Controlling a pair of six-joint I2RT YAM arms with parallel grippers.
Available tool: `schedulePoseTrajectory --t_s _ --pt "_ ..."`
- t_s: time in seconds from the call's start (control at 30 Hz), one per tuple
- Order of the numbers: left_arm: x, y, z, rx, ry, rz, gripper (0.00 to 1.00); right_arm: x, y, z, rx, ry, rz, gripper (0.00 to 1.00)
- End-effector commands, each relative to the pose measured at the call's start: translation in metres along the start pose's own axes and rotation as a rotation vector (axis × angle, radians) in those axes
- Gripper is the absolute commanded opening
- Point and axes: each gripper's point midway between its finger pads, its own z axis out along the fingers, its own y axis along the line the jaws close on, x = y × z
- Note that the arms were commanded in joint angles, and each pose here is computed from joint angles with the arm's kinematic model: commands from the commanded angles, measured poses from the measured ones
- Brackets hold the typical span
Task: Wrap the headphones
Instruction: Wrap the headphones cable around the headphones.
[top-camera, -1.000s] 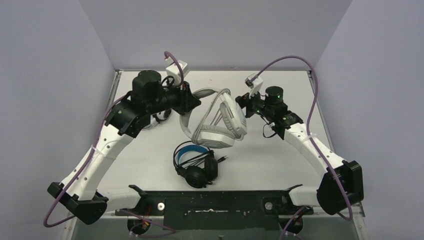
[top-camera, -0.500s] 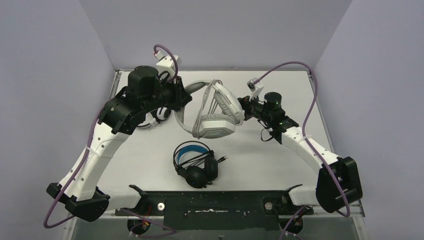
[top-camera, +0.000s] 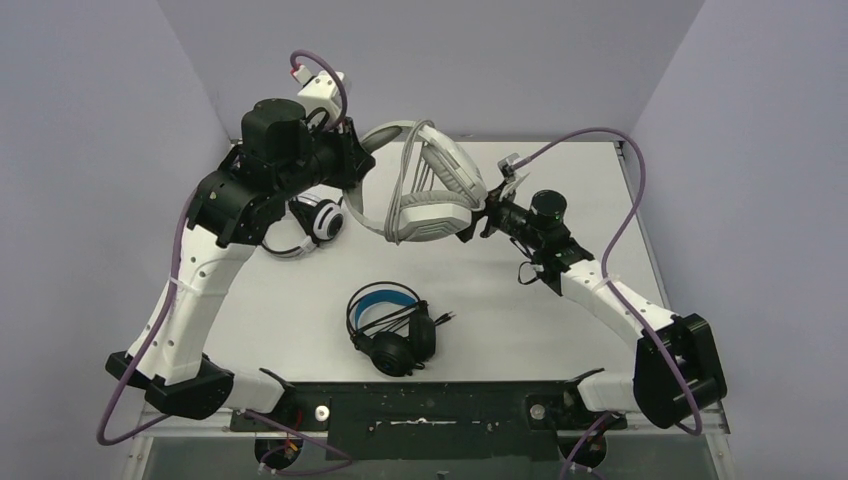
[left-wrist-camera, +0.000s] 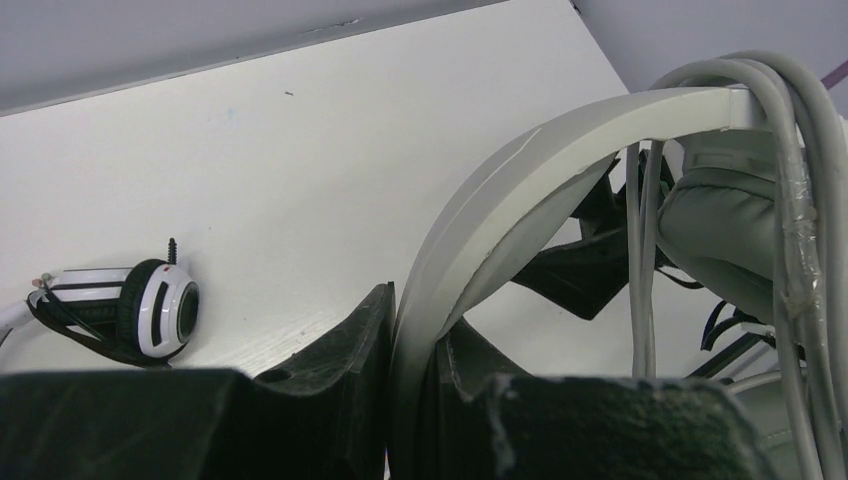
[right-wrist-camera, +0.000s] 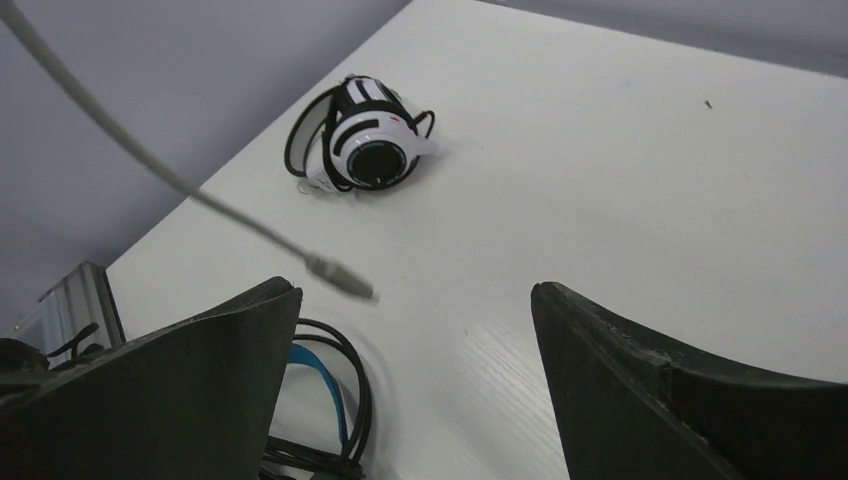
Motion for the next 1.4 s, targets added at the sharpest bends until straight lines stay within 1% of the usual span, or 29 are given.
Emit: schedulePoseTrajectory --t_s 0.0,0.13,0.37,0.6,0.73,0.97,1.03,1.13,1.17,1.37 --pt "-0.051 -0.015 -0.009 0.054 -0.164 -0.034 0.00 -0.037 0.038 0.017 -0.137 -0.174 -0.084 0.89" --pt "-0.059 -0.020 -0.011 0.073 -0.182 -0.045 0.00 -0.032 0.049 0.022 -0.187 -0.181 -0.088 0.88" --pt "-0.061 -0.022 -0.018 0.084 -0.191 -0.050 0.00 -0.027 0.037 0.021 -0.131 -0.135 -0.052 0.83" --pt "-0.063 -0.021 -0.023 0.074 -0.201 -0.043 0.00 -0.022 0.029 0.018 -0.102 -0.115 -0.029 0.83" --pt "-0.062 -0.018 -0.020 0.062 -0.198 -0.036 0.00 -0.024 0.034 0.014 -0.135 -0.148 -0.050 0.84" --pt "-0.063 -0.021 -0.017 0.078 -0.197 -0.039 0.00 -0.009 0.019 0.023 -0.107 -0.107 -0.043 0.84" --pt "-0.063 -0.022 -0.017 0.081 -0.197 -0.041 0.00 -0.006 0.017 0.024 -0.102 -0.099 -0.039 0.82" --pt "-0.065 -0.023 -0.020 0.087 -0.202 -0.045 0.00 -0.001 0.020 0.028 -0.138 -0.090 -0.013 0.71" --pt "-0.065 -0.024 -0.021 0.089 -0.204 -0.046 0.00 0.000 0.020 0.029 -0.141 -0.093 -0.003 0.70" --pt "-0.065 -0.024 -0.027 0.092 -0.210 -0.052 0.00 0.000 0.029 0.034 -0.187 -0.112 0.044 0.69"
